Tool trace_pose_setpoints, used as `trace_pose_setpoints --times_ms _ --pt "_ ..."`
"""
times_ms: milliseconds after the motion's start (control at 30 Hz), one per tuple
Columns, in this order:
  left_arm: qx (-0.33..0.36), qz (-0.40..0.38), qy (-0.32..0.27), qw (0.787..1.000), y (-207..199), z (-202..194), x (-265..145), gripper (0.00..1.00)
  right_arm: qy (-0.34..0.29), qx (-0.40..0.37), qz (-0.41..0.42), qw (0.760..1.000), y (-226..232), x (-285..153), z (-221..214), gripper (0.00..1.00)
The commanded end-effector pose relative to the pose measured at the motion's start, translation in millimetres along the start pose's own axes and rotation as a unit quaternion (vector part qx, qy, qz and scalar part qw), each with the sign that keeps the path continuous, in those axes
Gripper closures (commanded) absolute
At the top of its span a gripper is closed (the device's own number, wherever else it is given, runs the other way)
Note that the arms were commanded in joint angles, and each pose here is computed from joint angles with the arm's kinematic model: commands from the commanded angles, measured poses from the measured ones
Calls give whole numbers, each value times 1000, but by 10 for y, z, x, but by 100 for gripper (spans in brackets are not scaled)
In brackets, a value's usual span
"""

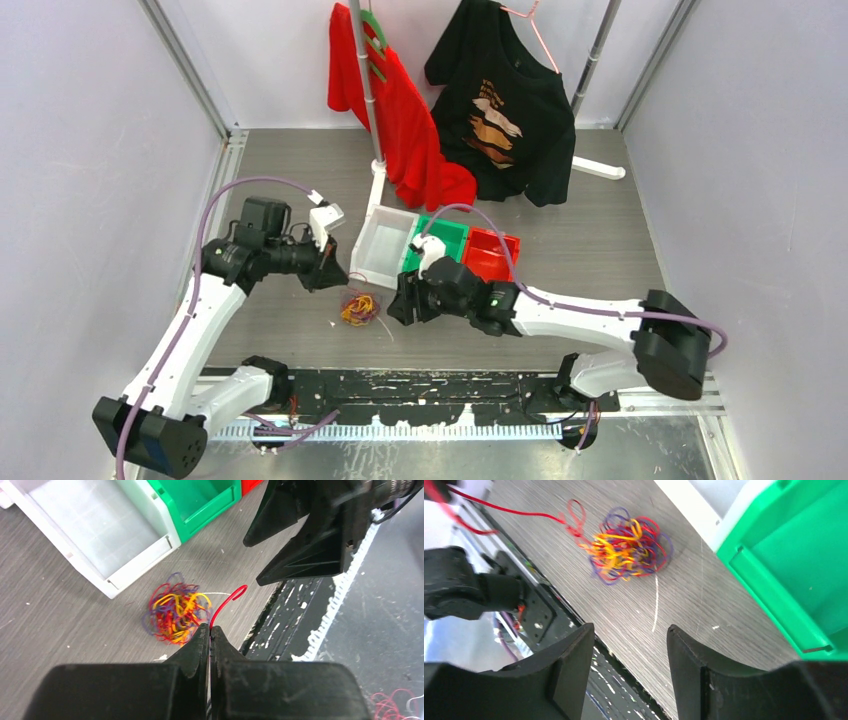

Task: Untangle the cables
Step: Untie the cable.

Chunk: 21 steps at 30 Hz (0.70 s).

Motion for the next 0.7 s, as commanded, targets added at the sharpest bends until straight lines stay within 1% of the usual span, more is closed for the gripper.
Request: trace_pose_setpoints --times_ms 0,100,200,333,467,667 --pt "-32 -24 -35 999 -193 157 -118 100 -161 -24 54 985 211 -276 597 37" --pt "-51 -28 -49 997 -253 213 -159 100 -193 -46 94 976 345 -308 710 35" --pt "-63 -33 -64 995 -333 290 -226 100 -210 -70 130 967 493 -288 763 33" --pt "-80 -36 -72 994 -416 365 -311 100 -232 -106 152 955 645 -252 790 33" --pt "-92 -43 -79 992 -505 424 -390 100 -265 -126 154 944 725 -202 879 33" --pt "-93 -52 -93 990 -649 526 -538 100 -290 -127 123 941 724 -15 1035 35"
Point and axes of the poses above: each gripper's point midway between its finger pads, its own x axis out along the fingers, its own y axis along the line the jaws close on, z = x × y, the point moved 5 cm from there along -x, back along the fingers, and after that the axes turned 12 degrees about -x, right-handed, at the moved point
